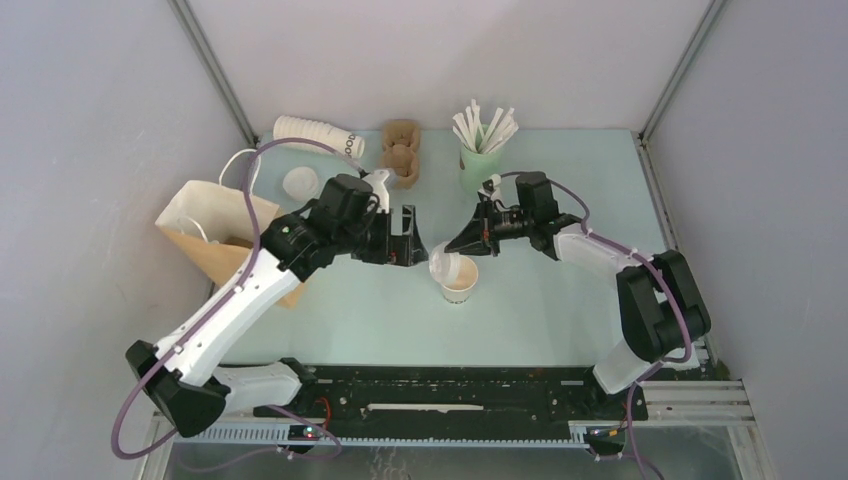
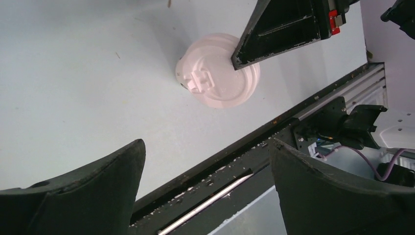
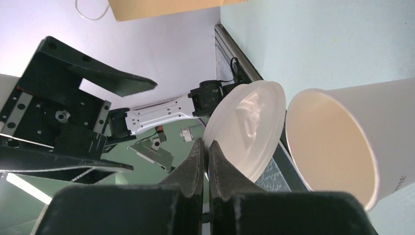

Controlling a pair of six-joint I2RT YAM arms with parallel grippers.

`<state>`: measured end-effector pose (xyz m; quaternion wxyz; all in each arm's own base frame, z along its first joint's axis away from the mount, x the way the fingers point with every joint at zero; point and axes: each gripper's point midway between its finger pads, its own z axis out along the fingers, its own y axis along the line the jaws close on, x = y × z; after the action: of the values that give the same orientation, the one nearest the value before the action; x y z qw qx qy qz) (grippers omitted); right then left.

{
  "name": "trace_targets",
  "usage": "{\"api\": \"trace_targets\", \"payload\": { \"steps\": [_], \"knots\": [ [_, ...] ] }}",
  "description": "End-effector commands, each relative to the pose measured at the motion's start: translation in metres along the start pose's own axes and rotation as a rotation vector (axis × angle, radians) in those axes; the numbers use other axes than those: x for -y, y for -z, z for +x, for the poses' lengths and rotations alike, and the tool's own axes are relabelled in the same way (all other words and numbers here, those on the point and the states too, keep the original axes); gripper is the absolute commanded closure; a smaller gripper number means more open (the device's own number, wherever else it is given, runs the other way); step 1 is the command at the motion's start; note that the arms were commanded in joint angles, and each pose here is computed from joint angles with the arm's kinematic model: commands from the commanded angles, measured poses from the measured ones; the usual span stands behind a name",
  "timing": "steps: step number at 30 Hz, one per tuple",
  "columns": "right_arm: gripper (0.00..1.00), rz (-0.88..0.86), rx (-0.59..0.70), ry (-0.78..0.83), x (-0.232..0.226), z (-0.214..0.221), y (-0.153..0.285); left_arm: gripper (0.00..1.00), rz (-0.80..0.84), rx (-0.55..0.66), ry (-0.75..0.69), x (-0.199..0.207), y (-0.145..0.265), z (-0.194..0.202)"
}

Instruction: Pack the takeout coffee

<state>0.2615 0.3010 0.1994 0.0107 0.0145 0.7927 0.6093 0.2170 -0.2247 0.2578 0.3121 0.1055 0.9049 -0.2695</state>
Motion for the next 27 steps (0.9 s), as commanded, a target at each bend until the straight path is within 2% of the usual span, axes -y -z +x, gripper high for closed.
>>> {"api": "trace_targets", "payload": {
  "steps": [1,8,18,27],
  "knots": [
    [0.98,-0.049,-0.009,0.047,-0.018,-0.004,-0.002,0.00,0.061,-0.016,0.059,0.010,-0.014,0.002],
    [0.96,-0.035,-0.024,0.032,-0.009,-0.003,-0.004,0.00,0.072,-0.034,0.071,0.011,-0.022,0.006],
    [0.92,-0.016,-0.002,0.015,0.005,-0.003,0.006,0.00,0.108,-0.150,0.125,0.017,-0.049,0.024],
    [0.85,0.003,0.001,0.016,0.016,-0.004,0.011,0.01,0.122,-0.197,0.153,0.018,-0.067,0.029]
  ]
}}
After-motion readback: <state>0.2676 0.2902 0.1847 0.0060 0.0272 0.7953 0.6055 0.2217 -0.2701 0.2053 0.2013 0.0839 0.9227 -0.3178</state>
